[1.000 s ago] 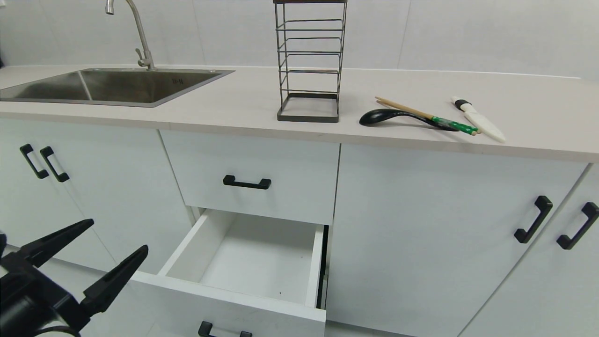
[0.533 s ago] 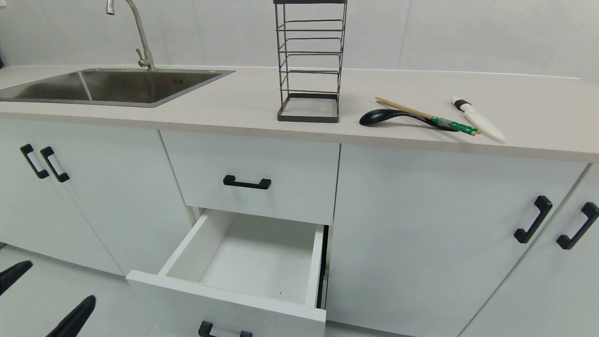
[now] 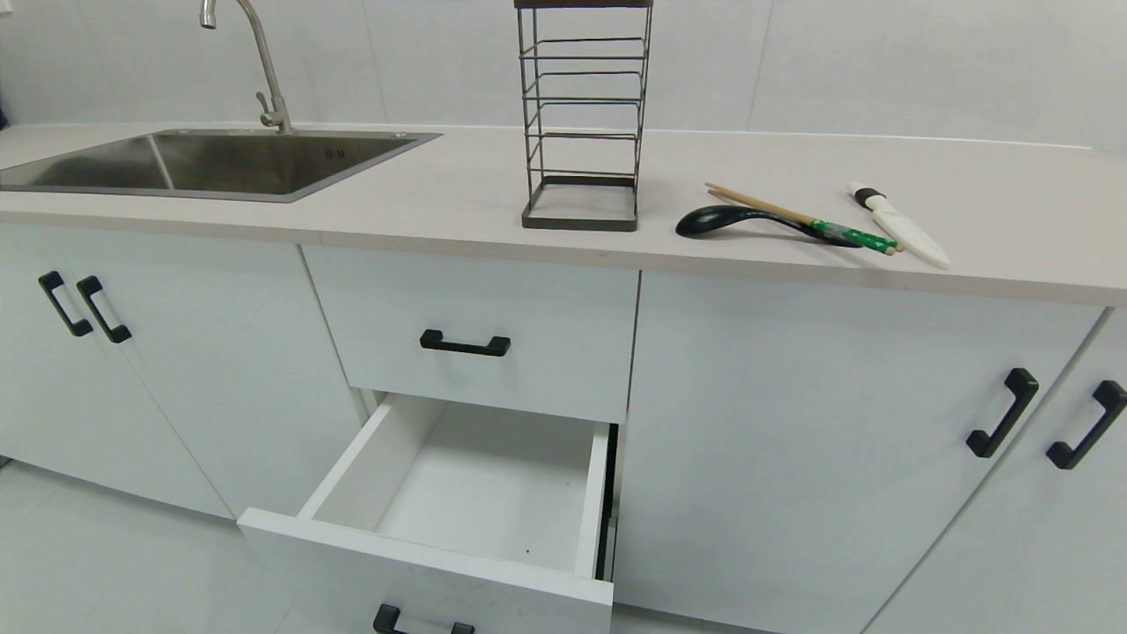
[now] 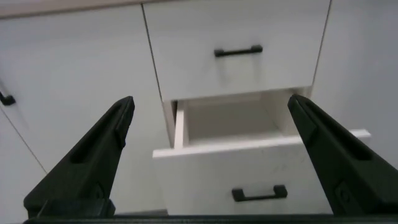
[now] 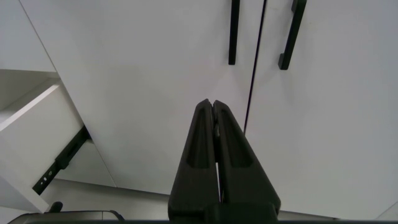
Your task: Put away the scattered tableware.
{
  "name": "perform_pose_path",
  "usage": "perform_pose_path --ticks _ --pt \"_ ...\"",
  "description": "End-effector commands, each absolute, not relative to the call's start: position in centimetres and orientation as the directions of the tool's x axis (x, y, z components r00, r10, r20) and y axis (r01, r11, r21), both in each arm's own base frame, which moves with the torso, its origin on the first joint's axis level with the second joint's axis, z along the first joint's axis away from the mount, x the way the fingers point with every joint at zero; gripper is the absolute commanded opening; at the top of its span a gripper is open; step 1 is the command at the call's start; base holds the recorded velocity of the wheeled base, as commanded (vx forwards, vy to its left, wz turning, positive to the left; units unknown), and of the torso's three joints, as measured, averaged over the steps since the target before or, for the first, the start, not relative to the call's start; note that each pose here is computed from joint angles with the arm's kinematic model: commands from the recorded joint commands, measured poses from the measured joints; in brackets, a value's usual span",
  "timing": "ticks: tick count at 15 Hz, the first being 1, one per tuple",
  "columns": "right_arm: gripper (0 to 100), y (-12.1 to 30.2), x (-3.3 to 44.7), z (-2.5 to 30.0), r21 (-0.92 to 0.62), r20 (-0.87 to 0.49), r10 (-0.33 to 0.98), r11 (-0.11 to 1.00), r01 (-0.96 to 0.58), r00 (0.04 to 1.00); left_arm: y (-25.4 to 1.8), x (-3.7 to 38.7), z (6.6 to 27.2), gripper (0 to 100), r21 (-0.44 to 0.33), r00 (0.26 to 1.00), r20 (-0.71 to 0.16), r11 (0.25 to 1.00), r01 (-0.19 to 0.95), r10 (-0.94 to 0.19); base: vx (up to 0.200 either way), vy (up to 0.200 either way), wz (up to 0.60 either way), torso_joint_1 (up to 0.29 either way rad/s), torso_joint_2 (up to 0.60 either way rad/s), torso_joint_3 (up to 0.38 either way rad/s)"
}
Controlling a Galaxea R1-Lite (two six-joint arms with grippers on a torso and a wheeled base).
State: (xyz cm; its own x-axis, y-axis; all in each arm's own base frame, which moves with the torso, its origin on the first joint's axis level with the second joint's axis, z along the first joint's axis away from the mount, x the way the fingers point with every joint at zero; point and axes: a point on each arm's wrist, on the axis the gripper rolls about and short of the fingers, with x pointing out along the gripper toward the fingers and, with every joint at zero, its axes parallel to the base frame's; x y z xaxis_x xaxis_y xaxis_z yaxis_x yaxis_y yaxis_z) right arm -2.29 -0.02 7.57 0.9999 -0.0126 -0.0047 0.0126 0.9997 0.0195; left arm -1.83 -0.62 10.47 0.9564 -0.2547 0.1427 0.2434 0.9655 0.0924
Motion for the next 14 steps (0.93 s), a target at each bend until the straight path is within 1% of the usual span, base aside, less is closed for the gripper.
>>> perform_pose_path --ticks 1,3,5,7,9,14 --pt "0 0.0 -2.3 7.5 0.02 -0.008 -0.012 1.0 0.012 1.0 -0.5 -2.5 9.1 100 0.086 0.963 0.144 0.972 0.219 -0.23 0.0 0.0 0.0 0.0 0.0 0.0" --pt "0 0.0 -2.3 7.6 0.02 -0.006 -0.012 1.0 0.012 1.0 -0.3 -2.3 8.2 100 0.056 0.989 0.062 0.99 0.128 -0.132 0.0 0.0 0.0 0.0 0.0 0.0" --pt "0 0.0 -2.3 7.6 0.02 -0.006 -0.012 1.0 0.012 1.0 -0.1 -2.3 8.2 100 0.057 0.996 0.061 0.997 0.056 -0.06 0.0 0.0 0.0 0.0 0.0 0.0" --pt "0 0.0 -2.3 7.5 0.02 -0.008 -0.012 1.0 0.012 1.0 -0.2 -2.3 7.5 100 0.016 0.997 -0.017 0.997 0.078 -0.078 0.0 0.0 0.0 0.0 0.0 0.0" --pt "0 0.0 -2.3 7.5 0.02 -0.008 -0.012 1.0 0.012 1.0 -0.2 -2.3 7.5 100 0.008 0.997 0.0 0.997 0.078 -0.078 0.0 0.0 0.0 0.0 0.0 0.0" --pt "0 0.0 -2.3 7.6 0.02 -0.006 -0.012 1.0 0.012 1.0 -0.2 -2.3 7.6 100 0.009 0.997 0.002 0.997 0.077 -0.077 0.0 0.0 0.0 0.0 0.0 0.0"
